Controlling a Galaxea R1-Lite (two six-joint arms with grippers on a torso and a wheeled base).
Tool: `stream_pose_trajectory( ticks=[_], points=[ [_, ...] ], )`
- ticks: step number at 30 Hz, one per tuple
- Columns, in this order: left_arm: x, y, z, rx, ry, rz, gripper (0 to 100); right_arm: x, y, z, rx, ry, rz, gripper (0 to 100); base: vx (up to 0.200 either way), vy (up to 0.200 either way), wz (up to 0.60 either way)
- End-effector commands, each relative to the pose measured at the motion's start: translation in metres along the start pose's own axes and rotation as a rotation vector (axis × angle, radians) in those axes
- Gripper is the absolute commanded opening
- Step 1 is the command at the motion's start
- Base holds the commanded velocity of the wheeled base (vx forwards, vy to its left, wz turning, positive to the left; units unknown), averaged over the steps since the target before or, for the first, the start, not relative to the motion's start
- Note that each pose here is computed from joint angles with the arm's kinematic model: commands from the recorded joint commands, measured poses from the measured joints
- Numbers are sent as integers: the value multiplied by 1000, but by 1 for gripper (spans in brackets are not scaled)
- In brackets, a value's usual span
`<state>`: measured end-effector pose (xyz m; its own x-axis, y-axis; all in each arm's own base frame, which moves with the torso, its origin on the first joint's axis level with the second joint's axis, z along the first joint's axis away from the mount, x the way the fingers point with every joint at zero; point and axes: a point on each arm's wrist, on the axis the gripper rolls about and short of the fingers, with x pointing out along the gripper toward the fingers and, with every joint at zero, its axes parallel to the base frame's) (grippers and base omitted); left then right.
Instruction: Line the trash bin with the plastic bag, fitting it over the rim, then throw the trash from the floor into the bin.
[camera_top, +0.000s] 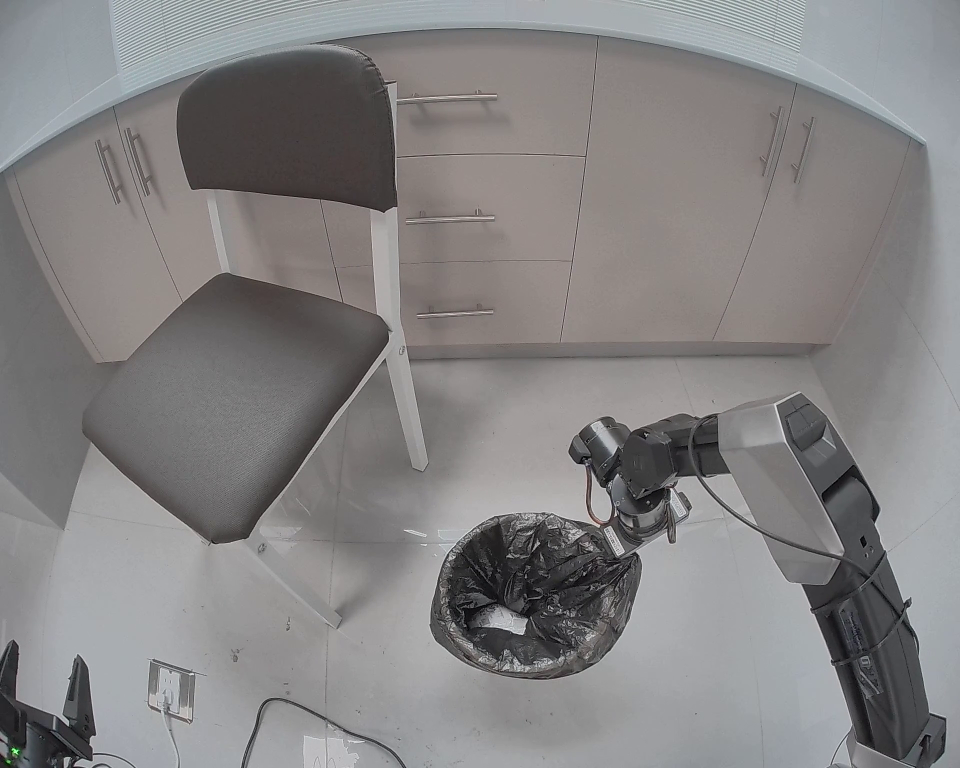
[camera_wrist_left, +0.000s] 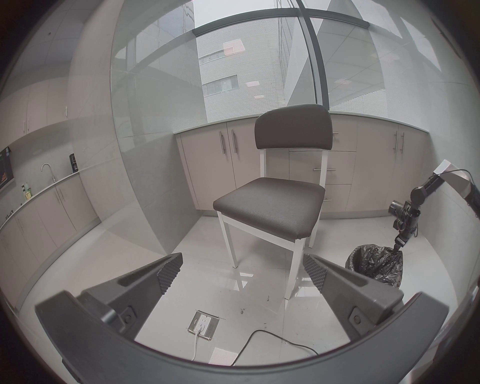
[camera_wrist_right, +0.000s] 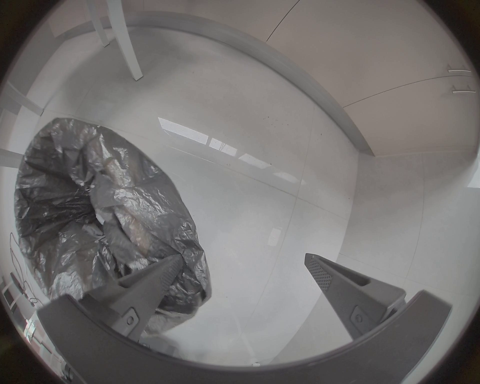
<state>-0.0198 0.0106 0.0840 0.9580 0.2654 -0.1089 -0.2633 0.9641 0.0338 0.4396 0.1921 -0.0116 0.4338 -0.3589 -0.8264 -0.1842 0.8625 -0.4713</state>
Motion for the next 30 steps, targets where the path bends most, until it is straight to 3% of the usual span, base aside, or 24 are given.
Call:
stream_pose_trajectory(
  ticks=[1,9,18,23,30],
  points=[
    [0,0,0,1,6,1,100,32,12,-7,-3,20,-12,100,0,0,0],
    [0,0,0,-2,6,1,100,66,21,-11,40,-17,-26,100,0,0,0],
    [0,0,1,-19,5,1,100,38,3,4,77,-72,-24,100,0,0,0],
    [0,0,0,-37,4,-9,100,-3,-32,18,119,-114,-32,100,0,0,0],
    [1,-6,2,-117,-11,-231,100,-64,-98,27,219,-183,-54,100,0,0,0]
  ],
)
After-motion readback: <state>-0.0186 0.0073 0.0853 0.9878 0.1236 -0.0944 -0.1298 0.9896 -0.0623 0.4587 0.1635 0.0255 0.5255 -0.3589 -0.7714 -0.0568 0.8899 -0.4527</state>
